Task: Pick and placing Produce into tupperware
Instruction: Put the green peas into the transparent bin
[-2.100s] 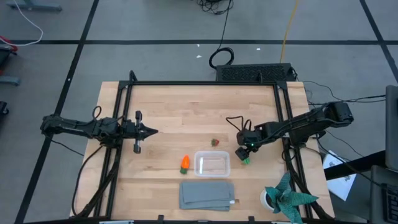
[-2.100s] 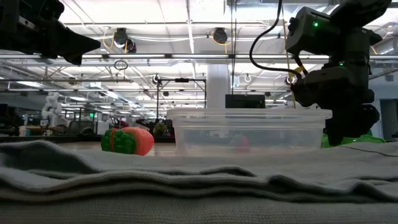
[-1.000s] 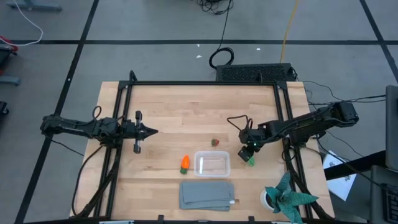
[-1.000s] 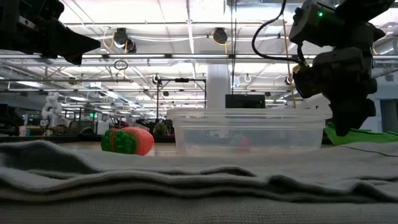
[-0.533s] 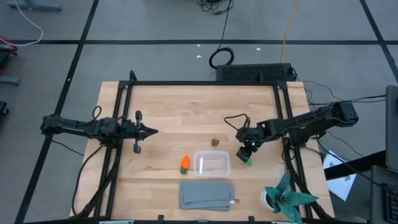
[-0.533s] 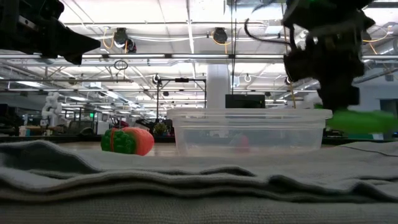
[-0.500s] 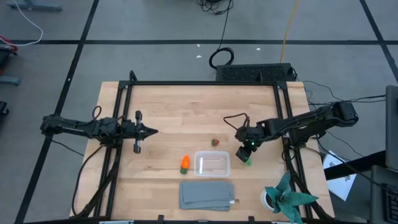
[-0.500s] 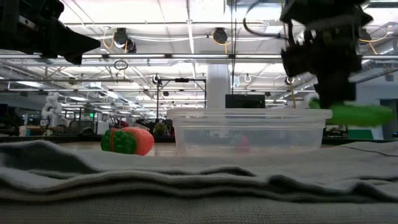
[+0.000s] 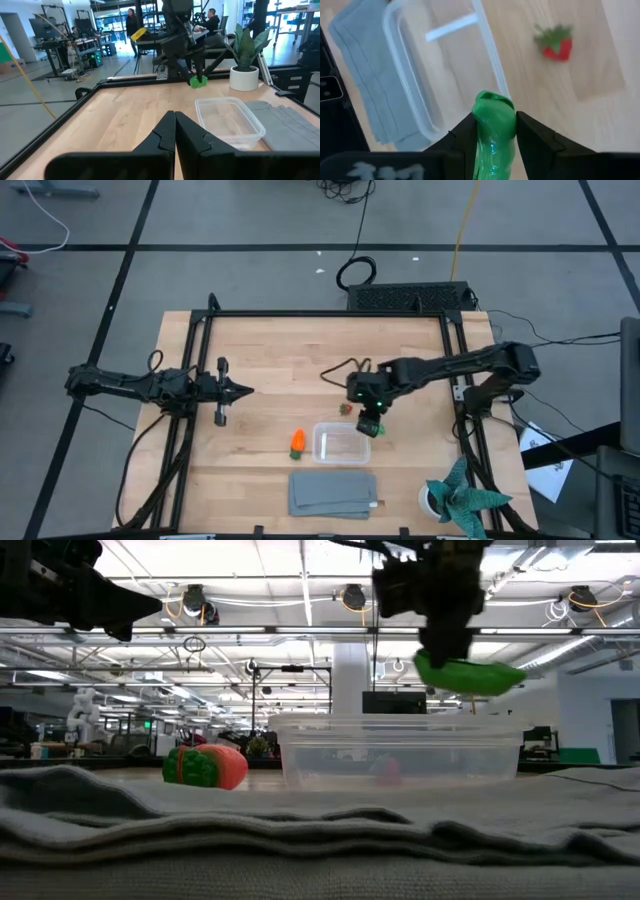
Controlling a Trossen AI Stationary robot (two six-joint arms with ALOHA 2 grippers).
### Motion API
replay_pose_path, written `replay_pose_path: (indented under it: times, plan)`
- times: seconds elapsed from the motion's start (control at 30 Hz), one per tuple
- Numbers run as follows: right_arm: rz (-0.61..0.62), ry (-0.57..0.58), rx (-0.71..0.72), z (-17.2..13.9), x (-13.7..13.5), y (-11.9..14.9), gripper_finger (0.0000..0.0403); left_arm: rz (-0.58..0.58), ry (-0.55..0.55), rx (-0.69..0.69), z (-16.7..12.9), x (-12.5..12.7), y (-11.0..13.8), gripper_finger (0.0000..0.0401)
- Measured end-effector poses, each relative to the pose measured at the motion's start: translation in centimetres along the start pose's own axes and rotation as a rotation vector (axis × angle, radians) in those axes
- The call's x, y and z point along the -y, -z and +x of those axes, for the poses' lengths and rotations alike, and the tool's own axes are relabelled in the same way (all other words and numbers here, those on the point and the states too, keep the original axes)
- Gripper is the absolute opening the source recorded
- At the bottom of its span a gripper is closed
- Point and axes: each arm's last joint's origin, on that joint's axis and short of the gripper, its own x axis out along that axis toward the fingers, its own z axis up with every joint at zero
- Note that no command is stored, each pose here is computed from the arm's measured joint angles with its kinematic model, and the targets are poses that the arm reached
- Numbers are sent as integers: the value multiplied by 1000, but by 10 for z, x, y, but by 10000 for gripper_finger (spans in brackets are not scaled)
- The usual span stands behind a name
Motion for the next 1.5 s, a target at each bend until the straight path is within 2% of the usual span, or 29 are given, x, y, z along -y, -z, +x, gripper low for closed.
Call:
replay_pose_path:
  times: [0.2,0.47,0.63,0.83,0.97,1.17,1.3,1.5]
  plan:
    - [-57,15,-28,8,-1,-30,109,1,1,-6,0,0,1,5]
    - [-122,7,-59,14,0,-55,109,1,1,-6,0,0,1,5]
    - [-142,14,-82,8,-5,-67,109,2,2,-6,0,0,1,5]
    - [-176,-5,-23,-7,-15,-82,109,2,2,-5,0,0,1,5]
    - [-223,-12,9,-5,-17,-89,109,2,2,-5,0,0,1,5]
    - [-362,-24,65,10,-28,-95,109,2,2,-6,0,0,1,5]
    - [-462,-9,62,24,-38,-94,109,2,2,-8,0,0,1,5]
    - [-541,-4,17,48,-50,-89,109,2,5,-8,0,0,1,5]
